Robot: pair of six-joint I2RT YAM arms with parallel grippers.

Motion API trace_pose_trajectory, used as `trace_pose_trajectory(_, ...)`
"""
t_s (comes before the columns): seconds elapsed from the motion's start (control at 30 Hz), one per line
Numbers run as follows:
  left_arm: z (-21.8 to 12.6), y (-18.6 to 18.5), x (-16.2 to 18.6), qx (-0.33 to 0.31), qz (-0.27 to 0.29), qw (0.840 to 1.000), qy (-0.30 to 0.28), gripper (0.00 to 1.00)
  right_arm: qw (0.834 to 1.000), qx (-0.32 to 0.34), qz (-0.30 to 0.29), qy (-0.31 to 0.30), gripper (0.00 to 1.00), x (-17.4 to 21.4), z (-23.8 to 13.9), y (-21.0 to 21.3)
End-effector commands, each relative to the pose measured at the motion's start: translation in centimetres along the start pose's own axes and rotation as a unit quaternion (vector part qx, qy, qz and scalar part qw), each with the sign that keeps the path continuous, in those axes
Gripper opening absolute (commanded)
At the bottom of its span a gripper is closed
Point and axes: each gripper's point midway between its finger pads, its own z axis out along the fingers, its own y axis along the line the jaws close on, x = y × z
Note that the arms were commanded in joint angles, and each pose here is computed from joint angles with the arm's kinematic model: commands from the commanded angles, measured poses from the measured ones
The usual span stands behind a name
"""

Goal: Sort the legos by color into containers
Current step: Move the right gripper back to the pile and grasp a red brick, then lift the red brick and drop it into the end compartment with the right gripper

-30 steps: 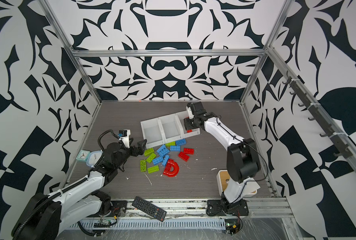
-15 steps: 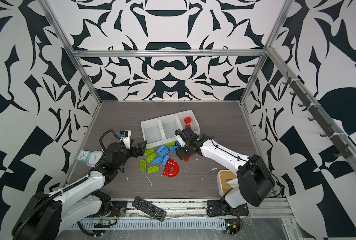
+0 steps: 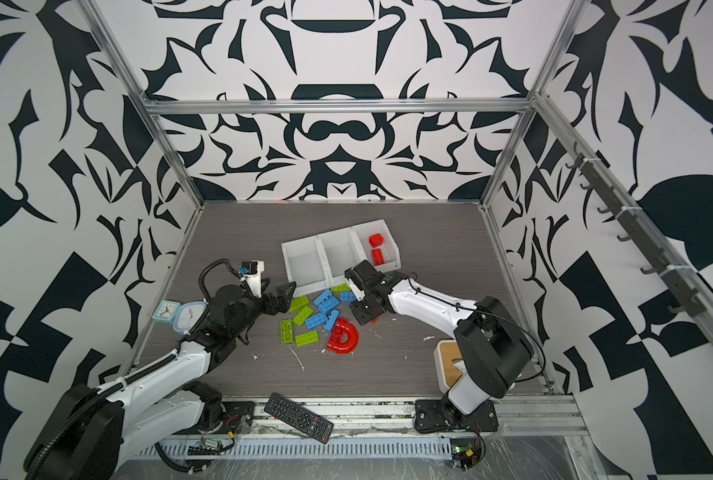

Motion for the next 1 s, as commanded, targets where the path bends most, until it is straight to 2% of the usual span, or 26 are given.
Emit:
trace_pose_trajectory(0.0,-0.1,-0.9,-1.8,0.014,0.005,1.0,-0.025,1.0,0.999,0.04,-0.01,0.01,0.45,0.0,0.2,-0.9)
trace_pose_trajectory(0.53,-0.3,-1.2,-2.1,0.022,0.003,0.999,-0.031,1.0,0.997,0.078,-0.014,0.026,0.34,-0.2,2.2,-1.6)
trace_pose_trajectory(0.73,-0.3,-1.2,-2.1,0.021,0.003,0.999,-0.031,1.0,0.995,0.093,-0.014,0.025,0.26,-0.1,2.3,-2.1)
trace_pose_trajectory(0.97,-0.3,-1.1,-2.1,0.02,0.003,0.999,-0.031,1.0,0.998,0.068,-0.005,0.011,0.17,-0.5,1.7,-1.3)
